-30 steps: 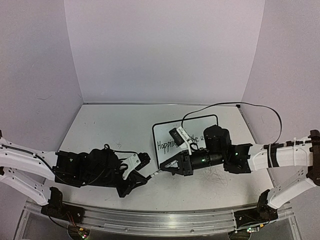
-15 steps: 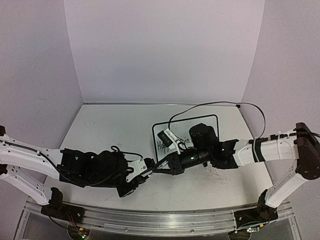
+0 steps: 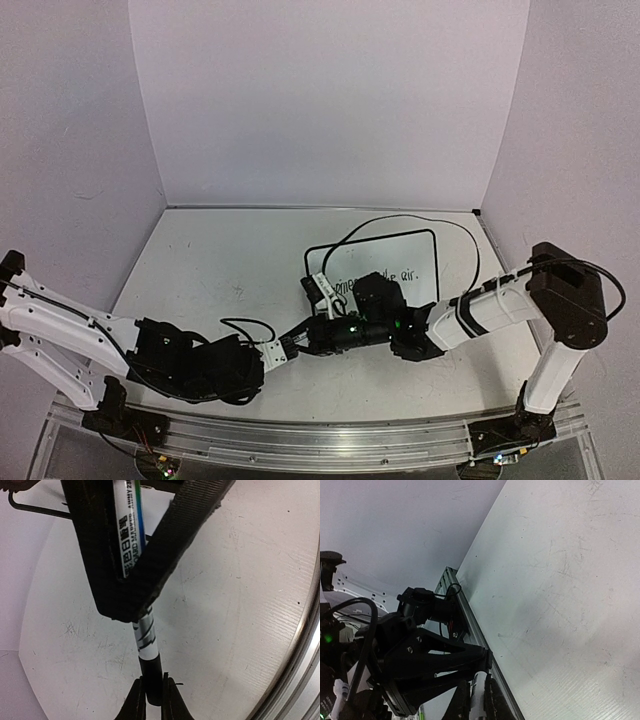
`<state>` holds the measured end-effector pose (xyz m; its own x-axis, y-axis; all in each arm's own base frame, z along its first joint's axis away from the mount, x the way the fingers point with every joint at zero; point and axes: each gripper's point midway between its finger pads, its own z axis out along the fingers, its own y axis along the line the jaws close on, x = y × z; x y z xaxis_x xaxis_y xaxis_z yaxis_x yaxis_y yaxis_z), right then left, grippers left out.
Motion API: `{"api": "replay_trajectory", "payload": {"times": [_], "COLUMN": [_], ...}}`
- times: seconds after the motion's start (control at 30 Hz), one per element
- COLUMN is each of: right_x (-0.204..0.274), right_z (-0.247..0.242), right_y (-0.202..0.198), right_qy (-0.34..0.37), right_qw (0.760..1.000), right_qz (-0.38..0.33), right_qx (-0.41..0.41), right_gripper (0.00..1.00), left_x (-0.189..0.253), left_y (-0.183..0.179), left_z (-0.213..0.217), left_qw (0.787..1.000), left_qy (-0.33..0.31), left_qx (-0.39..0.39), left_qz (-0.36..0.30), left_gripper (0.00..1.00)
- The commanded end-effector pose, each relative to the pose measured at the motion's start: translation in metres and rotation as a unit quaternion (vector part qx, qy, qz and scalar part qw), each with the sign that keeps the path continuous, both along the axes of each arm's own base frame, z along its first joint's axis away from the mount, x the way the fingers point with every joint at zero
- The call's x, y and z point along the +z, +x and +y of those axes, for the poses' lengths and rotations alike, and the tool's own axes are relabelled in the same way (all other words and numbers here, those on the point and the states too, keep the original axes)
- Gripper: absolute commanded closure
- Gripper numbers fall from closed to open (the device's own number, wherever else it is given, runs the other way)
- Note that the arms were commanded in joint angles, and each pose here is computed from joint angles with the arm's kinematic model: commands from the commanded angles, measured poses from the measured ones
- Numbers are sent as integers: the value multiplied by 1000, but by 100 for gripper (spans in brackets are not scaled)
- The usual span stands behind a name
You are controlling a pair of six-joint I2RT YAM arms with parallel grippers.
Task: Write a sentence on the whiteboard
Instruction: Insert the whiteboard marker without the cap into the pen cap, then put down the whiteboard marker at the corner of the board.
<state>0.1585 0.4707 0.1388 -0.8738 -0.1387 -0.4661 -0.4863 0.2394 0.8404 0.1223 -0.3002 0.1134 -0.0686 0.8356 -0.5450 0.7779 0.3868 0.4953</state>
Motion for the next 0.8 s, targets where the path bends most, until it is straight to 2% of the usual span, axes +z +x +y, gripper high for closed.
{"api": "replay_trajectory", "payload": {"times": [0.0,0.1,0.23,0.3,0.4,0.63,0.77], "right_x": [22,20,6,-4,-13,-53,-64], "right_z": [17,6,-6,-7,-2,13,18], "right_y": [-59,-49,-35,-31,-28,-4,4], "right_qy": [58,55,39,25,19,-47,-64], "right_qw": [995,997,999,1000,1000,993,990], "right_qz": [37,24,7,2,-3,-26,-40], "right_qx": [66,42,15,6,-6,-106,-123], "right_gripper": [100,100,100,100,97,94,81], "left_x": [128,123,122,127,142,187,198], "left_y": [4,-3,-9,-12,-19,-11,-4], "left_z": [-67,-58,-39,-28,-14,21,26], "left_qw": [947,940,932,926,909,864,854], "left_qy": [-318,-340,-358,-369,-399,-477,-493], "left_qx": [17,14,32,42,46,97,117], "left_qz": [-38,0,48,72,110,129,117], "left_gripper": [100,98,60,48,36,27,27]}}
